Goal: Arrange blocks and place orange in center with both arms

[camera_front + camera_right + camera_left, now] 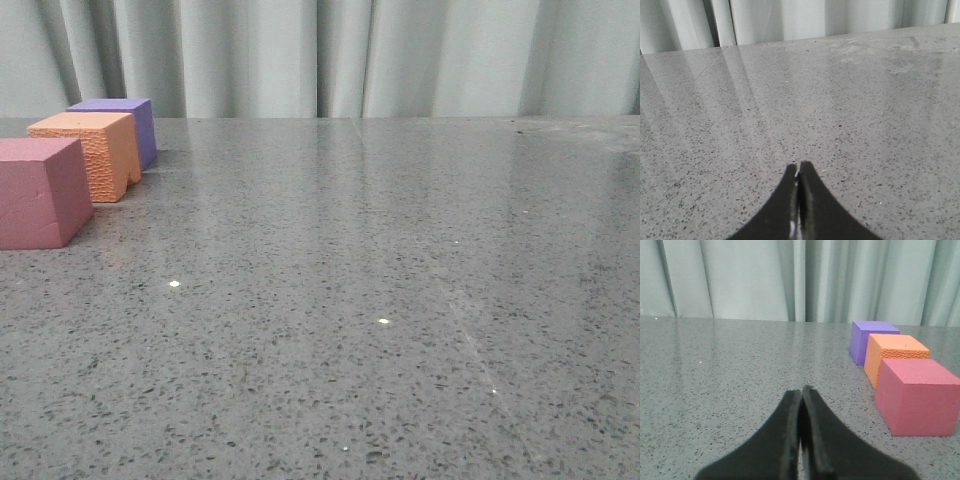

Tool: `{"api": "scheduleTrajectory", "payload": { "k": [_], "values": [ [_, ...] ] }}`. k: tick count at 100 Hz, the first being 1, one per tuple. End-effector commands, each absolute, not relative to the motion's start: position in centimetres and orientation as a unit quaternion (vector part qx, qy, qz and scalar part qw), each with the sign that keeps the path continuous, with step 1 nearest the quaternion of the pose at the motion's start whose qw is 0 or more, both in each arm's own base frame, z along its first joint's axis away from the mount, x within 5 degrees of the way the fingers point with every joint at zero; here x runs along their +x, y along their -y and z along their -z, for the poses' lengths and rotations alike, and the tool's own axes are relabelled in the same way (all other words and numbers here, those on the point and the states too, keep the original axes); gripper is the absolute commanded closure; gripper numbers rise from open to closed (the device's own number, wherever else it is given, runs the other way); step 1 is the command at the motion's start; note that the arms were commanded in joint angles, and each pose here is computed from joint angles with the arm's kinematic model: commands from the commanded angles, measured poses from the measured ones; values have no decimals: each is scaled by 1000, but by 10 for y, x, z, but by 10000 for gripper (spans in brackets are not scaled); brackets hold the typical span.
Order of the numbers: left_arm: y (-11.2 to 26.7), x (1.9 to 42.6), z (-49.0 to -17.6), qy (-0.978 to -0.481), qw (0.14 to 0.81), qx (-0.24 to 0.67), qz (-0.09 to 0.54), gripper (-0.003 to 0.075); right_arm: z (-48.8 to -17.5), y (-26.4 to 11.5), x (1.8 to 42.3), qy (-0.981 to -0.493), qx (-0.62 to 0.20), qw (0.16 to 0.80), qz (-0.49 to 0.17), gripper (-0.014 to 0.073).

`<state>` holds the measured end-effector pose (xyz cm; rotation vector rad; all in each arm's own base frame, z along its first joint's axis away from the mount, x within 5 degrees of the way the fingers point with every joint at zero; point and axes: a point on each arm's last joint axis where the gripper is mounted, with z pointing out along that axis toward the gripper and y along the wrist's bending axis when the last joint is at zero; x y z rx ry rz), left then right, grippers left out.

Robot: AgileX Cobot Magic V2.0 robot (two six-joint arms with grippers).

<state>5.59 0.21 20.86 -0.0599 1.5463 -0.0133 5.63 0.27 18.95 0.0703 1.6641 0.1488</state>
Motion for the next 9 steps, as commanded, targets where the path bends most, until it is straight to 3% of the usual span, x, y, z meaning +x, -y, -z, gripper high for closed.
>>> {"api": "scheduleTrajectory", "payload": {
  "k": [1, 9],
  "values": [
    [-1, 56, -200, -674, 738, -24, 13, 733, -203, -3, 54, -696, 25, 714, -66, 662],
    [-1, 56, -200, -674, 738, -24, 13, 733, -203, -3, 54, -696, 25, 714, -66, 662]
  ]
}}
